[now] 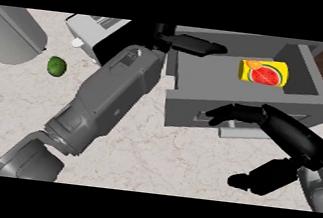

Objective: Pick up the cup, place it into the drawer and close the drawer

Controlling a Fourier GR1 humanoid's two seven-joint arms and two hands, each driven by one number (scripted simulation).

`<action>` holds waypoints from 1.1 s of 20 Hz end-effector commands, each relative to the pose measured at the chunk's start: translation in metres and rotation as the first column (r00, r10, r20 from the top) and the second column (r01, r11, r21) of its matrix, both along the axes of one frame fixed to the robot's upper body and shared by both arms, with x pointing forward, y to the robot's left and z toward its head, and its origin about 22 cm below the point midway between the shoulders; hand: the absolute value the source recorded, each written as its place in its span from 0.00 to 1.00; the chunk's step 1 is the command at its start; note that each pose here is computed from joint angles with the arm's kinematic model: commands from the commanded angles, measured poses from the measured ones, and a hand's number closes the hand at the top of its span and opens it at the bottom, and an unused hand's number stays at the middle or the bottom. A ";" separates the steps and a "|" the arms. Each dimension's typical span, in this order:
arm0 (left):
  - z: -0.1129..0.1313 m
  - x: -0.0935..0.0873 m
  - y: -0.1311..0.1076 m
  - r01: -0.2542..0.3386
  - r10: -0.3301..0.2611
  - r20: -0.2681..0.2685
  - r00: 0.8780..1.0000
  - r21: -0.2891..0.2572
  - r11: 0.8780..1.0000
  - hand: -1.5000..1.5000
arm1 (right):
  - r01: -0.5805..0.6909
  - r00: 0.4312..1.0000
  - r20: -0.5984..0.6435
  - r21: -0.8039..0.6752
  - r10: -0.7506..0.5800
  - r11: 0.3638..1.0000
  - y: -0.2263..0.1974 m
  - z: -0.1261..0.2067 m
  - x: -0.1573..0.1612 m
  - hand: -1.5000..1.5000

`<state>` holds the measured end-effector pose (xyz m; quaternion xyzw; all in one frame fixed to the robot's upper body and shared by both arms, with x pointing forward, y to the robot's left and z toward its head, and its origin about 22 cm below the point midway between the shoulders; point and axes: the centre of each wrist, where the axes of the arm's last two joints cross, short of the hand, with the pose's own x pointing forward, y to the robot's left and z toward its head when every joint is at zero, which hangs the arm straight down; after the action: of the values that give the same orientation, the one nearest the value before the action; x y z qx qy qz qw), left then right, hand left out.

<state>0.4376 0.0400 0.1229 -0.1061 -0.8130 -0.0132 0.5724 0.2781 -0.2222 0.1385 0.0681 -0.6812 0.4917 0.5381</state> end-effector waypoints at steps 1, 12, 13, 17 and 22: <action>0.002 -0.001 0.000 0.013 -0.013 -0.001 1.000 -0.060 0.998 0.00 | 0.077 0.997 0.030 -0.127 -0.073 0.989 0.019 -0.040 0.001 0.00; -0.040 -0.010 0.045 -0.010 0.010 0.002 1.000 -0.117 0.993 0.00 | 0.098 0.990 -0.056 -0.370 -0.127 0.924 0.013 -0.143 0.055 1.00; -0.048 -0.011 0.061 -0.014 0.013 -0.005 1.000 -0.142 0.990 0.00 | 0.123 0.985 -0.067 -0.361 -0.158 0.924 -0.005 -0.148 0.060 1.00; -0.054 -0.016 0.072 0.031 -0.031 -0.003 1.000 -0.115 0.993 0.00 | 0.196 0.977 -0.018 -0.315 -0.212 0.928 0.003 -0.156 0.085 1.00; -0.056 -0.018 0.091 0.042 -0.042 0.001 0.999 -0.135 0.990 0.00 | 0.301 0.953 0.071 -0.180 -0.293 0.936 -0.026 -0.108 0.128 1.00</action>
<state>0.4227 0.1182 0.0739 -0.1546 -0.8111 0.0365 0.5629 0.3814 -0.2353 0.0087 -0.0840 -0.6164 0.5035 0.5995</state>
